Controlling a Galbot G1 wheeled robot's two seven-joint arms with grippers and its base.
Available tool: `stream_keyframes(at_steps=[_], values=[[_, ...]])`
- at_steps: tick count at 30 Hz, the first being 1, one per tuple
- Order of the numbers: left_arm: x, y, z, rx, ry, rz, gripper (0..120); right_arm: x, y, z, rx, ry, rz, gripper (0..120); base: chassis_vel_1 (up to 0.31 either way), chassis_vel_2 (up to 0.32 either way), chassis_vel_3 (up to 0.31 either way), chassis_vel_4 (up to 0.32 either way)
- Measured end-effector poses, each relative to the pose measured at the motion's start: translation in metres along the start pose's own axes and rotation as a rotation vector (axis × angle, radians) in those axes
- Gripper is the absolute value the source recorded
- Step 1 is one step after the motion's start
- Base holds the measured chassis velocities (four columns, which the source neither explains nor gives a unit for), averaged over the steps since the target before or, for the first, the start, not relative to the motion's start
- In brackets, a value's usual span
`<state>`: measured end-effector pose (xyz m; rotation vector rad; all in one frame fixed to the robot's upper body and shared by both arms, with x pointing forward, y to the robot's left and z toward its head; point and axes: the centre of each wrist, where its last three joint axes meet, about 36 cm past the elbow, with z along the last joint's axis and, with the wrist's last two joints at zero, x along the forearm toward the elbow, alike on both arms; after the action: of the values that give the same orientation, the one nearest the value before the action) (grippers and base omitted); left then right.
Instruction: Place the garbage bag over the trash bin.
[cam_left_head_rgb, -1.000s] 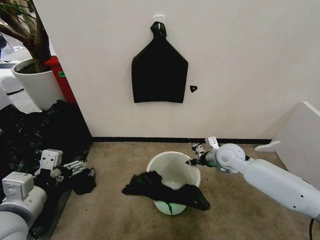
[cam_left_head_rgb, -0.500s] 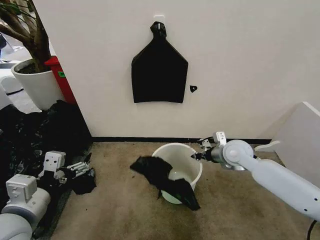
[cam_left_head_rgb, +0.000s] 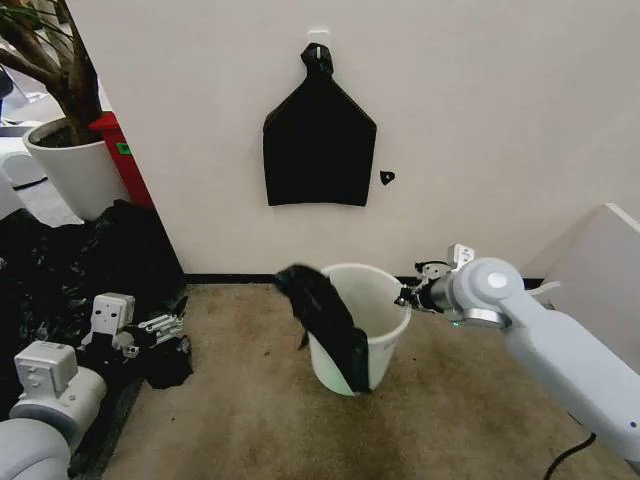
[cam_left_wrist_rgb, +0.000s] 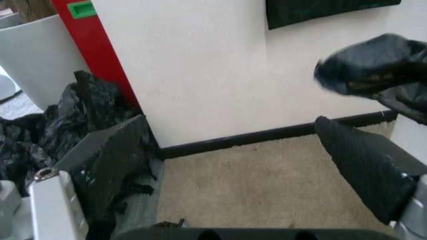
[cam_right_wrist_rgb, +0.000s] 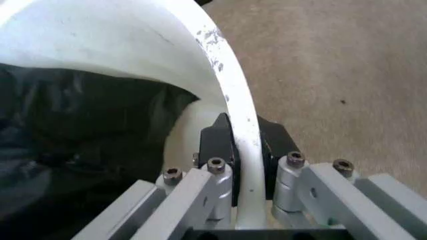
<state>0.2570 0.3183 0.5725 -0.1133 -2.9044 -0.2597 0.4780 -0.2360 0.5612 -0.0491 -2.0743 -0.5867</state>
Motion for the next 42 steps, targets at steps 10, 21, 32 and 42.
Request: stream_keyframes(at_steps=[10, 21, 32, 42], values=[[-0.001, -0.003, 0.001, 0.001, -0.011, 0.007, 100, -0.013, 0.0, 0.052, -0.19, -0.036, 0.107, 1, 0.0, 0.0, 0.0, 0.0], [-0.001, -0.006, 0.004, 0.006, -0.021, 0.013, 100, -0.035, 0.012, 0.111, -0.265, -0.163, 0.145, 1, 0.0, 0.0, 0.0, 0.0], [0.003, -0.007, 0.01, 0.007, -0.015, 0.003, 100, -0.056, 0.017, 0.148, -0.213, -0.173, 0.152, 1, 0.0, 0.0, 0.0, 0.0], [0.006, -0.007, 0.015, 0.004, -0.015, 0.001, 100, -0.066, 0.015, 0.161, -0.185, -0.183, 0.161, 1, 0.0, 0.0, 0.0, 0.0]])
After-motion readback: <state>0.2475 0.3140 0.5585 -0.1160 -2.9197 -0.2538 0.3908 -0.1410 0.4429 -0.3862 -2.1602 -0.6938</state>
